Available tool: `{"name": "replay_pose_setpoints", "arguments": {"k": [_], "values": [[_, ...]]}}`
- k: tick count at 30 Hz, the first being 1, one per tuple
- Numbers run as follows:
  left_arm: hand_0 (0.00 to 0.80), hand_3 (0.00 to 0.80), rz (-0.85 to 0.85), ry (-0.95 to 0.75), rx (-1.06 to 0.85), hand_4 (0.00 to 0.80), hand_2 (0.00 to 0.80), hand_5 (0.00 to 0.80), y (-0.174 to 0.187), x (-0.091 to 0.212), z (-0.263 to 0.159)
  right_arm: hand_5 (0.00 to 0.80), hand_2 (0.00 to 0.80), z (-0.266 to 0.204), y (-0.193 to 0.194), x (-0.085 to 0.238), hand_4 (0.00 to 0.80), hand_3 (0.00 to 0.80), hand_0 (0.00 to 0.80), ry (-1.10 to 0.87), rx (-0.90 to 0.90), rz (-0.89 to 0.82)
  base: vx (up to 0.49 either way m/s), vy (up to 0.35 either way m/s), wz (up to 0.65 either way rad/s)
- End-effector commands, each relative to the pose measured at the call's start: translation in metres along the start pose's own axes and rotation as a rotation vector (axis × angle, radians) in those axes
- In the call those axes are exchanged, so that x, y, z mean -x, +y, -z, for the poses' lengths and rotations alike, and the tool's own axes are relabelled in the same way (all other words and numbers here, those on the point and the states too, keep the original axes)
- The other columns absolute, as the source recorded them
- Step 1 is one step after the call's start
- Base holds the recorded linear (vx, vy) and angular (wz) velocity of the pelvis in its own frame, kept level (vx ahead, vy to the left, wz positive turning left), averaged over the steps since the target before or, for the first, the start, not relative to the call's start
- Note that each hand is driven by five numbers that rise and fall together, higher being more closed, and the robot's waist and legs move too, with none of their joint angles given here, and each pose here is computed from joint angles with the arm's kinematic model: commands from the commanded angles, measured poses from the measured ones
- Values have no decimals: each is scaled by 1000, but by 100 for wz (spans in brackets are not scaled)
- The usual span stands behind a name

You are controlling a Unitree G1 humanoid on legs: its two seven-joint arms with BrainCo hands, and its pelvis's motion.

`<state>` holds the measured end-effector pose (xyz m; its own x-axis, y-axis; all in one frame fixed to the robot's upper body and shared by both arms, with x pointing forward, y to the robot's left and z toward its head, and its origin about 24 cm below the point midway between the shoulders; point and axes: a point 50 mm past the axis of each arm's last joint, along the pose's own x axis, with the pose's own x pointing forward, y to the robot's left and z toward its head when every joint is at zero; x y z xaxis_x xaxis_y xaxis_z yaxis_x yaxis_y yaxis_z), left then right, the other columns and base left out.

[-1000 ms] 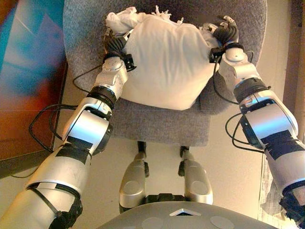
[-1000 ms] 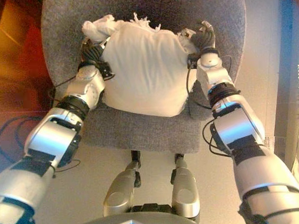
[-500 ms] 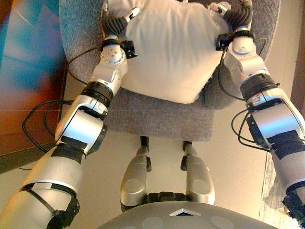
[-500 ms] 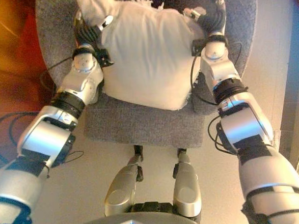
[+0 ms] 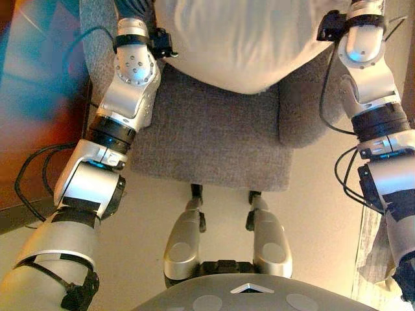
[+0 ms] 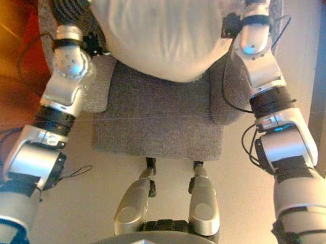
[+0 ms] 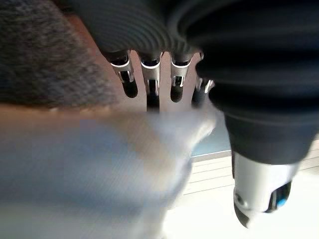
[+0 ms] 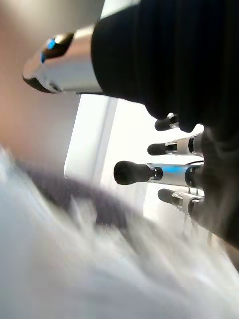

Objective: Pick up the cushion and take it to the sofa

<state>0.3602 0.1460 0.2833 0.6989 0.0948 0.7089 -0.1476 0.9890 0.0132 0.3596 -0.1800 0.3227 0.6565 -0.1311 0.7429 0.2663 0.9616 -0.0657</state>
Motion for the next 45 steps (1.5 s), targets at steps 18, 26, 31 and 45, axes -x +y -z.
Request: {"name": "replay_pose_setpoints", "arguments": {"k": [18, 26, 31, 45], "values": [[0, 0, 57, -232, 48, 0, 0, 0, 16, 9, -35, 0, 0, -13, -20, 17, 0, 0, 0, -150, 4, -25, 9, 2, 4], [0, 0, 40, -225, 48, 0, 0, 0, 22, 10, -33, 0, 0, -14, -25, 17, 0, 0, 0, -165, 8, -8, 0, 0, 0], [0, 0, -10, -253, 65, 0, 0, 0, 31, 15, -36, 0, 0, -14, -32, 23, 0, 0, 0, -182, 10, 20, 0, 0, 0], [0, 0, -247, 326, -67, 0, 0, 0, 115, 161, 62, 0, 0, 65, -106, 171, 0, 0, 0, 269, 203, 155, 55, 12, -1]]}}
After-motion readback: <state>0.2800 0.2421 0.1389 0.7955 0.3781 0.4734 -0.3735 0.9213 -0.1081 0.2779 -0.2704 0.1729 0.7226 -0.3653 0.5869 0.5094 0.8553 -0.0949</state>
